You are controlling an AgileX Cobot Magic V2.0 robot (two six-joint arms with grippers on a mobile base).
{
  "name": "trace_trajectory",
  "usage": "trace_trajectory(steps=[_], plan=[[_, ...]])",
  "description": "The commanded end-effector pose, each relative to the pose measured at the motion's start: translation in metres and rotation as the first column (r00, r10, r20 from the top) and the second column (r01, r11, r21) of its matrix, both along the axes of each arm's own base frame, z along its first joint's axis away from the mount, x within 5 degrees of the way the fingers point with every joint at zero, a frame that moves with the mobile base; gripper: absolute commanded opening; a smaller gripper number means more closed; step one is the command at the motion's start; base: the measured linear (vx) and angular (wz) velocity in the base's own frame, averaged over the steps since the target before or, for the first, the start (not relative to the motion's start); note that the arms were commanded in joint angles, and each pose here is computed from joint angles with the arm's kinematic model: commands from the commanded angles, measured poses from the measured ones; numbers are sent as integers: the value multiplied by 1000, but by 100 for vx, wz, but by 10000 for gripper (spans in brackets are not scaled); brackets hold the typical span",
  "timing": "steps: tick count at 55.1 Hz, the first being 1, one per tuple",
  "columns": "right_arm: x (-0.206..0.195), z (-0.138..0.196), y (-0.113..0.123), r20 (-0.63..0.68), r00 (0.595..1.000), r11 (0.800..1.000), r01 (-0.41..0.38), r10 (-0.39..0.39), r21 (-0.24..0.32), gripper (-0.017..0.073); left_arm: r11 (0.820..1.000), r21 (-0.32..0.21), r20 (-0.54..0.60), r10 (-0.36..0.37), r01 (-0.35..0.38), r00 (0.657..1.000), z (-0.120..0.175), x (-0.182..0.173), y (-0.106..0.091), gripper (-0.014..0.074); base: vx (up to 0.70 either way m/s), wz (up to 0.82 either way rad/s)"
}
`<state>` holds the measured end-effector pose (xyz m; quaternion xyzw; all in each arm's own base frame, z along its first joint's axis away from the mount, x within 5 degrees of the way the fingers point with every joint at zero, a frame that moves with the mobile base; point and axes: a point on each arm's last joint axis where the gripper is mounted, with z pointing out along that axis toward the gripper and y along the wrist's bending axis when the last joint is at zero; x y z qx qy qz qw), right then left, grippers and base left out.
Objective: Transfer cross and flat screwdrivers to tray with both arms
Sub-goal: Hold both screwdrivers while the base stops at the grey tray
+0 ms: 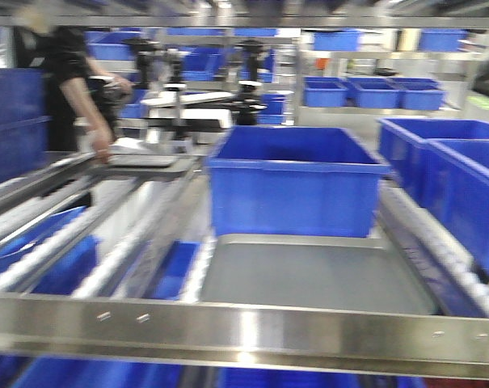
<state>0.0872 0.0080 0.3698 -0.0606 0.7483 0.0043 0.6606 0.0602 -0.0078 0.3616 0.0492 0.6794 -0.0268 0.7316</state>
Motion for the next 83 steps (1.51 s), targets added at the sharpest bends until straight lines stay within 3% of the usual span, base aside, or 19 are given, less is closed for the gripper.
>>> trace_trajectory(steps=[1,42,83], plan=[[0,17,-2,111,994,1000,18,-19,7,-8,1000,-22,105,6,-4,994,16,-1,1,0,21,-55],[0,17,-2,111,994,1000,18,-19,7,-8,1000,-22,105,6,-4,994,16,-1,1,0,25,-12],[0,17,-2,111,994,1000,18,-19,7,-8,1000,-22,105,6,-4,994,16,-1,1,0,4,1]])
